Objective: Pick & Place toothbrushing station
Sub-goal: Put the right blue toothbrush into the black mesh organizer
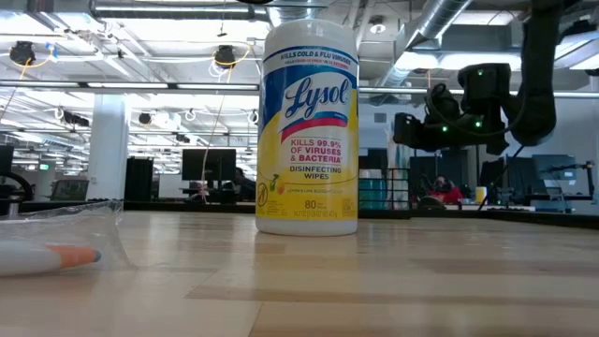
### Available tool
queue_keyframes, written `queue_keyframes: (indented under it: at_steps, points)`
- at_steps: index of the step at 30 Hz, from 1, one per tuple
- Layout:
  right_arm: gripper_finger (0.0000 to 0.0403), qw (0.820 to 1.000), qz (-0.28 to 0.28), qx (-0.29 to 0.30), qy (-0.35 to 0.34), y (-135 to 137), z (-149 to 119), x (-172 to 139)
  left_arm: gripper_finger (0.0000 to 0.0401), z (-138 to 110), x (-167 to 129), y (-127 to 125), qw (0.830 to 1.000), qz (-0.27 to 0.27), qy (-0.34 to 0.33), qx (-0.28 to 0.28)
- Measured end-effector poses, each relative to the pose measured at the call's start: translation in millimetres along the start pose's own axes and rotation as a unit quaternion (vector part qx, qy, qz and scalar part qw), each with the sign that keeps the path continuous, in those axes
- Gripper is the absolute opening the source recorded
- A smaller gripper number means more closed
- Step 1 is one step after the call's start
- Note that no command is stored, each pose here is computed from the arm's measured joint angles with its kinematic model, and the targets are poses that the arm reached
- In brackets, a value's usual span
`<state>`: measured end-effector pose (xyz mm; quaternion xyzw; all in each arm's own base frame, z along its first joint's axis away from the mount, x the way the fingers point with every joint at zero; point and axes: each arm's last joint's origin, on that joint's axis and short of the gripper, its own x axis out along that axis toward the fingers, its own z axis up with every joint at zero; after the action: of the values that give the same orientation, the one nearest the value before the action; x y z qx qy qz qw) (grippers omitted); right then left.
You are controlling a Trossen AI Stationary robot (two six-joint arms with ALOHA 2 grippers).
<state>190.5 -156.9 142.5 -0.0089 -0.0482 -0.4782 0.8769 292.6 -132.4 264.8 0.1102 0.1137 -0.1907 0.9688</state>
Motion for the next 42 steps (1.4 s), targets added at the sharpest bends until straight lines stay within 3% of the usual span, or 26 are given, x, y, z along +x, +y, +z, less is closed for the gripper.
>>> queue_keyframes:
  at_steps: [9, 20, 31, 42]
  points:
    - [0.0004, 1.0, -0.002, 0.009, 0.025, 0.6, -20.9, 1.8, 0.0127, 0.0, 0.0, 0.0, 1.0, 0.0, 0.0, 0.0]
    - [0.0057, 1.0, 0.015, 0.009, 0.014, 5.8, -14.5, -0.4, 0.0127, 0.0, 0.0, 0.0, 1.0, 0.0, 0.0, 0.0]
    - [0.0061, 1.0, 0.015, 0.006, 0.013, 5.8, -14.3, -0.4, 0.0127, 0.0, 0.0, 0.0, 1.0, 0.0, 0.0, 0.0]
    - [0.0062, 0.999, 0.034, -0.037, 0.008, 14.7, -12.3, -3.8, 0.0127, 0.0, 0.0, 0.0, 1.0, 0.0, 0.0, 0.0]
